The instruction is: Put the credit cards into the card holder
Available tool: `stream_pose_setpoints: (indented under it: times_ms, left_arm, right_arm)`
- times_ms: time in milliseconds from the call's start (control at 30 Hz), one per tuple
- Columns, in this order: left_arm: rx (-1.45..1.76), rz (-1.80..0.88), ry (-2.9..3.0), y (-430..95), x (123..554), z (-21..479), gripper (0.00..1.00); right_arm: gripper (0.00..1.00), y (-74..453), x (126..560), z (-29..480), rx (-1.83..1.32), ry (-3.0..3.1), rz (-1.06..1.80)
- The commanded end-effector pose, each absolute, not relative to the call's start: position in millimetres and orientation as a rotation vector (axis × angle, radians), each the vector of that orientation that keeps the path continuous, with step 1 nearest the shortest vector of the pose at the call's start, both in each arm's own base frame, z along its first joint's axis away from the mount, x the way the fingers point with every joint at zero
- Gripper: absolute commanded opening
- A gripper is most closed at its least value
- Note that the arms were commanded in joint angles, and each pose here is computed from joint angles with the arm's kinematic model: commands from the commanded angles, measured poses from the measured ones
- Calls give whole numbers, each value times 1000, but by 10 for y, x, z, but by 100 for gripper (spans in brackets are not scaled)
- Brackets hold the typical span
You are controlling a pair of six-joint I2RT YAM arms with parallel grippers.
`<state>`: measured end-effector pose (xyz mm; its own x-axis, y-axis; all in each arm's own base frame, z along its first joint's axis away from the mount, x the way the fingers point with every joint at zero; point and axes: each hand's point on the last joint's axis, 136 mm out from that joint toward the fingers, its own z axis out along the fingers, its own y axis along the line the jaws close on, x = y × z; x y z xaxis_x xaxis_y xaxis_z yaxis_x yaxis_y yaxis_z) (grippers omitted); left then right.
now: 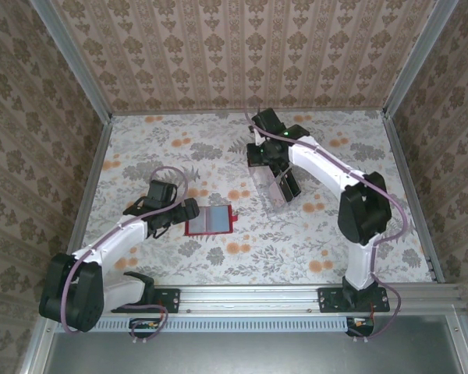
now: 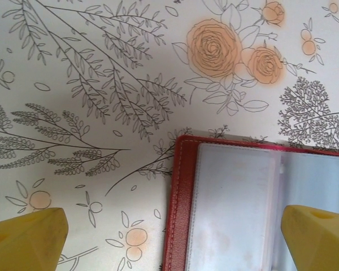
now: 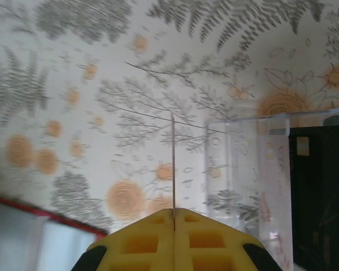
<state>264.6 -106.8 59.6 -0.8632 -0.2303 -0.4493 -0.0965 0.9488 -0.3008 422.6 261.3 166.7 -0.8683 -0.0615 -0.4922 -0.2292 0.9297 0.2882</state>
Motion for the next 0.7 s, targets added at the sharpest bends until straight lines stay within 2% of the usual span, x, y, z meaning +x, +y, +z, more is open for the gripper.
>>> stream_pose_setpoints:
  times_ms: [0,300,667]
  left_arm:
    - [-236,-312,2615,-973,2621,587,100]
    - [-256,-247,2614,-849,2588,573,100]
    - [-233,-256,2627,-856,2550,523,100]
  right_arm:
    - [0,2925,3984,1865,-184,2541,683]
    - [0,3736,3310,1418,-94,2492,919]
    - [0,4005,3129,941,34,2524,986]
